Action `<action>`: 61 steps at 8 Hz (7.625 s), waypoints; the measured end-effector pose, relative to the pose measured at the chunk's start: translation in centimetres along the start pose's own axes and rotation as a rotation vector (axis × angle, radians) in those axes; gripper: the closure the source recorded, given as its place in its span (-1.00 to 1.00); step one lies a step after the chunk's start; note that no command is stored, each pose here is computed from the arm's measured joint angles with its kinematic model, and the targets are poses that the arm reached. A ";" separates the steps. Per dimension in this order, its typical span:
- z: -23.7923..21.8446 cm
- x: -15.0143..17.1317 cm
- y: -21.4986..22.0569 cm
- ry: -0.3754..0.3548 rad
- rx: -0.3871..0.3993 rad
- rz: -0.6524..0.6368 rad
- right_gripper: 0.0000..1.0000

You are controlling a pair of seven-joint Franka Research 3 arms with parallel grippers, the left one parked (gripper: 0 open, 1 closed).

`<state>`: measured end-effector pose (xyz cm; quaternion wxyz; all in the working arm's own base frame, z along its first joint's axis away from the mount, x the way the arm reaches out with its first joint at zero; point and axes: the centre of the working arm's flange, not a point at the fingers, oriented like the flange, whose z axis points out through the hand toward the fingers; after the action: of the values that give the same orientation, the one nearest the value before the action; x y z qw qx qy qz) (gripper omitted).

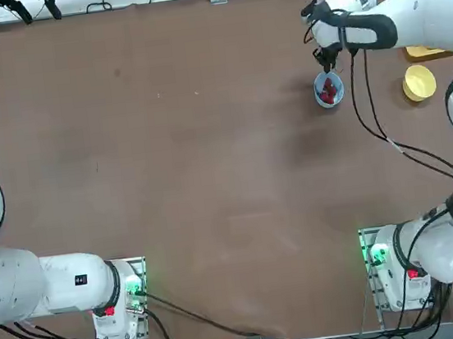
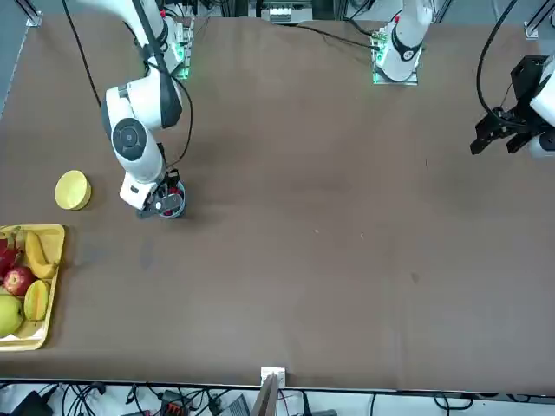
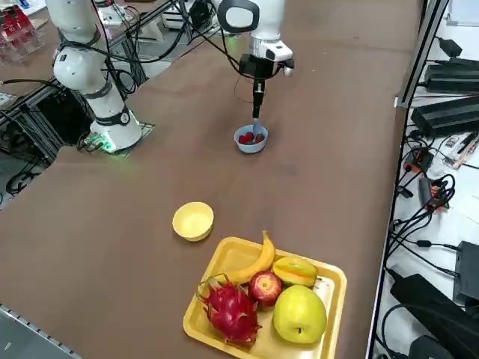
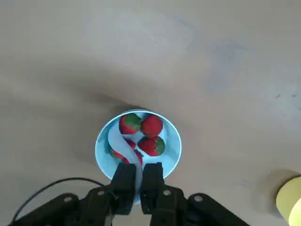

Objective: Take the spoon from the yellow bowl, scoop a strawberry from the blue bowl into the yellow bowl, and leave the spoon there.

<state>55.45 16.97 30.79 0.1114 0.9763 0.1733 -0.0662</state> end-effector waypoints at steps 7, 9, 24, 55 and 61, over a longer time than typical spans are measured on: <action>0.4 0.0 -2.3 -0.041 -0.097 0.139 0.78; 0.4 0.8 -4.5 -0.085 -0.191 0.174 0.78; 4.4 3.5 -15.4 -0.166 -0.587 0.117 0.78; 7.2 0.7 -23.9 -0.140 -1.114 0.204 0.78; 5.0 2.6 -16.4 -0.196 -1.194 0.374 0.78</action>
<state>51.59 31.65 22.32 0.6618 0.7492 -0.0040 -0.0266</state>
